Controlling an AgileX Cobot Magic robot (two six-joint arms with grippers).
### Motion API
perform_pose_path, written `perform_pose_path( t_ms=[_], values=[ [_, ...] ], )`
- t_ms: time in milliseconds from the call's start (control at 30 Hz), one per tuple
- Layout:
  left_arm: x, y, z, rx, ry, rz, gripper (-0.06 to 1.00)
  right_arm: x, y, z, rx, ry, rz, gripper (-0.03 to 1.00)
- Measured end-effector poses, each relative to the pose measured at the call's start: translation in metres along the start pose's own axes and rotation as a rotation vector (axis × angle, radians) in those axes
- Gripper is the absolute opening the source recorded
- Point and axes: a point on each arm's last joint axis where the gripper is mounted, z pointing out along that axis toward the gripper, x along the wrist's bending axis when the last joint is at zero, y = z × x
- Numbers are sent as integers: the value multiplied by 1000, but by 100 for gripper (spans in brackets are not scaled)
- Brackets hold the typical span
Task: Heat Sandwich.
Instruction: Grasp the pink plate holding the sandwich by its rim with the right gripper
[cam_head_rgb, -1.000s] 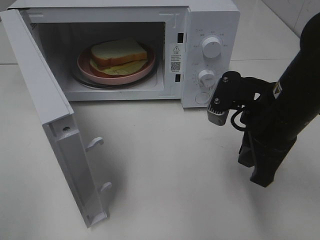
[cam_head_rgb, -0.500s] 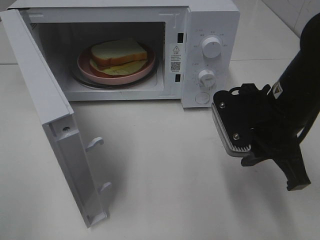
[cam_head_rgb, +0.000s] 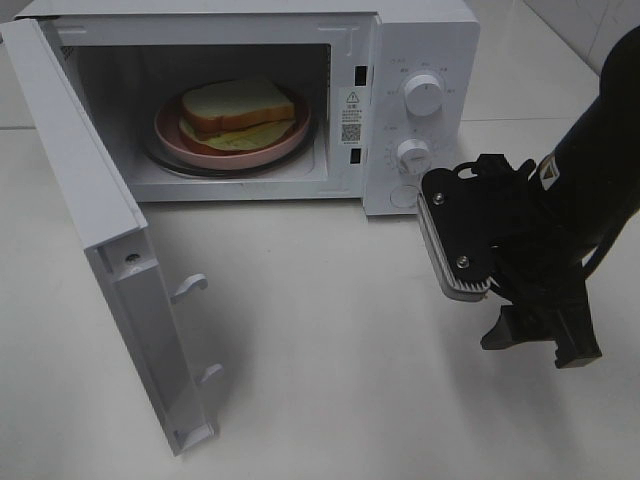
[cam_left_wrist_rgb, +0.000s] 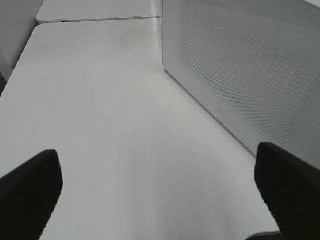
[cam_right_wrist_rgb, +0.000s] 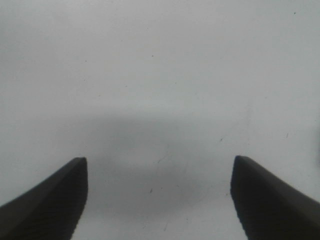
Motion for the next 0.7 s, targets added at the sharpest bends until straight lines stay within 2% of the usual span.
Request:
perform_pose_path(
  t_ms=[133, 500, 700],
  values=[
    [0, 0, 0, 0, 0, 0, 99, -2, 0, 0, 4, -19, 47, 84],
    [0, 0, 0, 0, 0, 0, 99, -10, 1, -5, 2, -72, 53, 85],
    [0, 0, 0, 0, 0, 0, 99, -27, 10, -19, -28, -152, 37, 84]
  ],
)
